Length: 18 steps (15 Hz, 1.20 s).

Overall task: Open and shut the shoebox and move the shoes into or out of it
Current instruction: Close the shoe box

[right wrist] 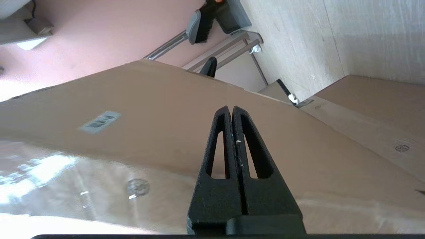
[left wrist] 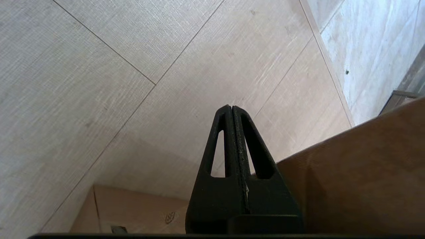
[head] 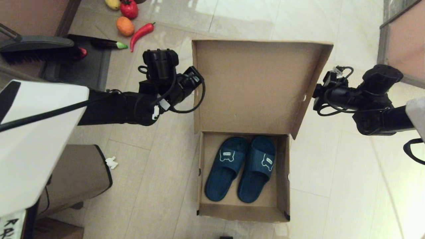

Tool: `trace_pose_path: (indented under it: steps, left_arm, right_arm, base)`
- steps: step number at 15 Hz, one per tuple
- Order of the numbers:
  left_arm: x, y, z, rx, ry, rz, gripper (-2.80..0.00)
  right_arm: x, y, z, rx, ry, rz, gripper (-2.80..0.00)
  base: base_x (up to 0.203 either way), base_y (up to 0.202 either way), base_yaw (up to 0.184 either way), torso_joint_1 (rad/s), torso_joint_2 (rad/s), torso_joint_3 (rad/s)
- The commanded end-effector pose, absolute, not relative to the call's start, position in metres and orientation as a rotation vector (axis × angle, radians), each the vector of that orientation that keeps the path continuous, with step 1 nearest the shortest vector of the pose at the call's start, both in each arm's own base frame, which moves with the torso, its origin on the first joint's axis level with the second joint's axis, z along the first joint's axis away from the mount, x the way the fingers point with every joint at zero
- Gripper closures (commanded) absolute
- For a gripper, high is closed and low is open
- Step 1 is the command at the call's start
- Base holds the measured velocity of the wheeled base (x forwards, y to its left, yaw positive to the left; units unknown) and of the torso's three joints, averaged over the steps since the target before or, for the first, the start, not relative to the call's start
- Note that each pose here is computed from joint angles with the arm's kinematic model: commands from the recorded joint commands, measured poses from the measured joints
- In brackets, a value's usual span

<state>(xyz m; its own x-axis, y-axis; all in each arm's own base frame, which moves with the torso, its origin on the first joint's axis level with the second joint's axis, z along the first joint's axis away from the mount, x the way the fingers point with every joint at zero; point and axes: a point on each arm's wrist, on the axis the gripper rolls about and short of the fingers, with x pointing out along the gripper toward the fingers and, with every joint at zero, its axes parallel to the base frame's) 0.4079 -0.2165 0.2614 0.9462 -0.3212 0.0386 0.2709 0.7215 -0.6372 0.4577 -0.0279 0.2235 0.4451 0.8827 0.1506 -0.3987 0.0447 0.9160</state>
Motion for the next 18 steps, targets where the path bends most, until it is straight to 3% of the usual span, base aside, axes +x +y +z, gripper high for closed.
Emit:
trace_pose_path:
  steps: [1,18]
  left_arm:
    - [0.404,-0.215,0.268,-0.699,0.067,-0.332,0.0]
    - [0.36,-0.228,0.293,-0.698,0.103,-0.387,0.0]
  right_arm:
    - [0.453,-0.028,0.231,1.128,0.533,1.066,0.0]
    - [0.414,-0.047,0.247,1.061,0.679,1.128,0.0]
  base:
    - [0.0,0.0,0.0,0.0,0.0,0.0]
    - [0.0,0.0,0.0,0.0,0.0,0.0]
